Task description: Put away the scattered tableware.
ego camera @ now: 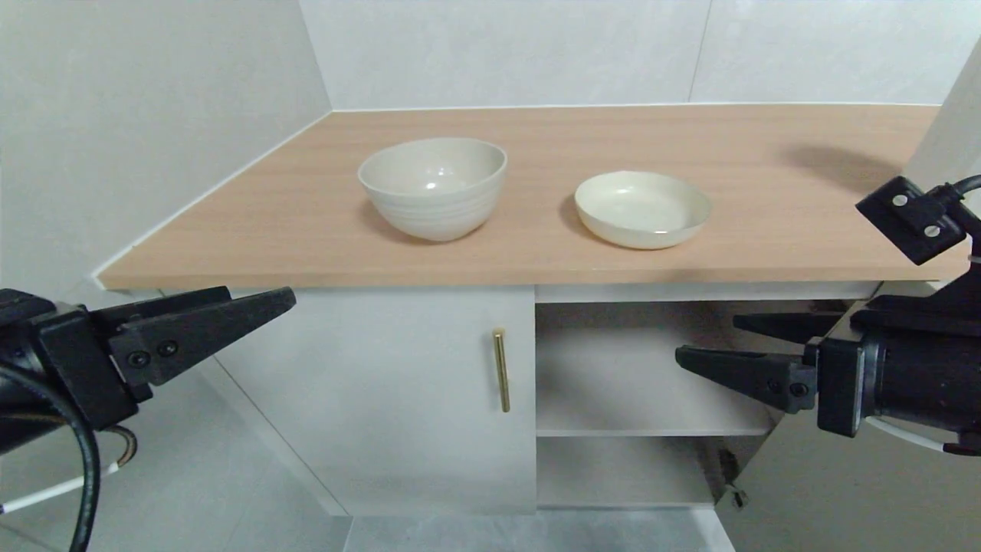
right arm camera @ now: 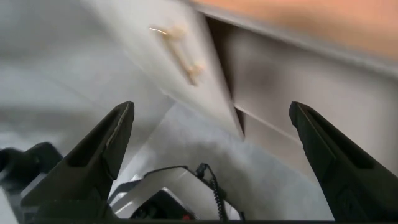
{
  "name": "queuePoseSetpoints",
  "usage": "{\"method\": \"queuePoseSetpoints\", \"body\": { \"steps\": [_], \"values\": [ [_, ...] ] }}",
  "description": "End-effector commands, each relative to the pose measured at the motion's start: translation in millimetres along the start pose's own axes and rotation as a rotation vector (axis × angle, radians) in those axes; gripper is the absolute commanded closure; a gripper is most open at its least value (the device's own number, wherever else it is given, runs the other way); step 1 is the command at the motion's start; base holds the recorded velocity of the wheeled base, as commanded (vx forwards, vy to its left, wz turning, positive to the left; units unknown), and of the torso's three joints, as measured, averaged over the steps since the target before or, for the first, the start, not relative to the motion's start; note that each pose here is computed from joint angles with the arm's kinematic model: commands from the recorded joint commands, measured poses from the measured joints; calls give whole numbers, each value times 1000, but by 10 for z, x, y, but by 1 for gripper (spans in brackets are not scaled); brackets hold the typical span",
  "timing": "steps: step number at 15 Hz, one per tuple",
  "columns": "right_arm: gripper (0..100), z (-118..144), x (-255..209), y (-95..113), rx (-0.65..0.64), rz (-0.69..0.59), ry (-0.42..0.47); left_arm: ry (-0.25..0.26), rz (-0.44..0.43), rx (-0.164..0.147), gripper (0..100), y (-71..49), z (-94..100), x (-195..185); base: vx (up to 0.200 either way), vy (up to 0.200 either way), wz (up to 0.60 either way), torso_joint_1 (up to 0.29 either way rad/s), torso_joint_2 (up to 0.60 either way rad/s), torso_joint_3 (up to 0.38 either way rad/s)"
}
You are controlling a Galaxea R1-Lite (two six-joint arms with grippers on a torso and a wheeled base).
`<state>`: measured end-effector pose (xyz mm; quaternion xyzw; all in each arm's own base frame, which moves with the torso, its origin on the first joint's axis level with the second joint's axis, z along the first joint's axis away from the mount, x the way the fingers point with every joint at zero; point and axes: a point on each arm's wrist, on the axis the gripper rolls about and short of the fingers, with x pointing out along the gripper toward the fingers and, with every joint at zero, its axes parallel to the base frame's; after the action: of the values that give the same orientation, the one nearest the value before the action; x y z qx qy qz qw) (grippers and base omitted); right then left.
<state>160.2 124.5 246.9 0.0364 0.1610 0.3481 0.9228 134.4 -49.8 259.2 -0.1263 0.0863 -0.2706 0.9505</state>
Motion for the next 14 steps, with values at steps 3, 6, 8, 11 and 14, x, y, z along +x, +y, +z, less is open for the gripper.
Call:
{"method": "queuePoseSetpoints", "body": {
  "steps": [3, 6, 8, 11, 14],
  "values": [
    [0, -11, 11, -6, 0, -2, 7, 12, 3, -4, 0, 12, -16, 28, 0, 0, 0, 97, -515, -245],
    [0, -19, 29, -9, 0, -3, 13, 17, 6, -6, 0, 18, -22, 44, 0, 0, 0, 333, -471, -259],
    [0, -21, 33, -9, -12, -4, 14, 24, 7, -7, 0, 24, -25, 64, 0, 0, 0, 261, -483, -256],
    [0, -16, 65, -45, -9, -20, 15, 31, 9, -9, 0, 32, -28, 91, 0, 0, 0, 237, -487, -258],
    [0, 36, 161, -167, -1, -63, -40, 42, -9, -13, 0, 49, 44, 237, 0, 0, 0, 136, -274, -147]
  ]
}}
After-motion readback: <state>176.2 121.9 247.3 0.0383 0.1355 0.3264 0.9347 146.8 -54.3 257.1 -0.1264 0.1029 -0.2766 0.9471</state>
